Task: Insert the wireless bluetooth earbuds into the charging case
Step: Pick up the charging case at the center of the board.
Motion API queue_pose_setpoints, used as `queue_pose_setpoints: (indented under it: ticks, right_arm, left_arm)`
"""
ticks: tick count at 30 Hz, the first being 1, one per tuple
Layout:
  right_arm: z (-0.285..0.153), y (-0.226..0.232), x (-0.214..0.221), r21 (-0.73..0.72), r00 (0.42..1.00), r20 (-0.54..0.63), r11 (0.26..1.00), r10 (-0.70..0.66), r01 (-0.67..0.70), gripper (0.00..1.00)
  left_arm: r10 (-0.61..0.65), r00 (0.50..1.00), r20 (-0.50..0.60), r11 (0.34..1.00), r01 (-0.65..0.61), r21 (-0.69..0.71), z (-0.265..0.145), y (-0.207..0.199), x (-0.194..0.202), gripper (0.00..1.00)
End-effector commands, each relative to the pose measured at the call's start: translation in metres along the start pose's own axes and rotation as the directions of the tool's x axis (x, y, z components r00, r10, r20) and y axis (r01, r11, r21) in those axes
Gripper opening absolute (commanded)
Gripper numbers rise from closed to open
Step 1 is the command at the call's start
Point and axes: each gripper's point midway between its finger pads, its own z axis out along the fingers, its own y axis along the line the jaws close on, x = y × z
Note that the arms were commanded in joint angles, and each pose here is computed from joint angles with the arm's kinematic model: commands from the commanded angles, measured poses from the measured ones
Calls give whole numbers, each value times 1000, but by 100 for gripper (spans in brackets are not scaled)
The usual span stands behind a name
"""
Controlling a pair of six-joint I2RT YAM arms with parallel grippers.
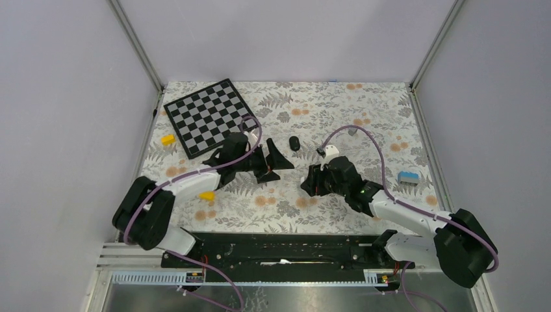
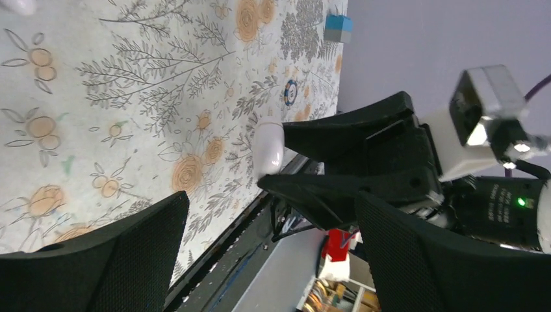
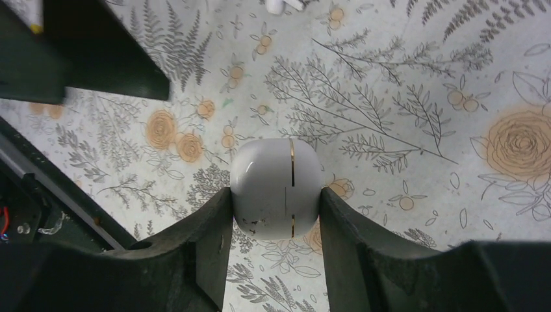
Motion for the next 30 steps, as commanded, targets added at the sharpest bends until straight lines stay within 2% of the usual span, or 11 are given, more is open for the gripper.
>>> queue_pose_setpoints:
  ticks: [1, 7, 14, 20, 24, 30]
  right_arm:
    - [-8, 24, -28, -98, 993, 112, 994, -36, 47, 45]
    - [-12, 26, -33, -105, 990, 131, 993, -43, 57, 45]
    - [-11, 27, -31, -113, 991, 124, 992, -49, 64, 45]
    - [-13, 29, -32, -120, 991, 128, 991, -49, 65, 46]
    - [-13, 33, -32, -137, 992, 121, 989, -44, 60, 46]
    - [-12, 34, -32, -140, 993, 116, 989, -39, 55, 46]
  left_arm:
    - [-33, 997, -63, 991, 40, 125, 15, -19, 7, 99]
    - [-79, 993, -89, 991, 88, 99, 32, -12, 8, 99]
    - [-71, 988, -139, 983, 93, 156, 42, -24, 15, 86]
    - [-32, 981, -192, 981, 68, 181, 49, -29, 31, 81]
    - [-19, 980, -199, 982, 56, 182, 53, -31, 34, 72]
    - [6, 978, -210, 980, 36, 196, 55, -40, 37, 50]
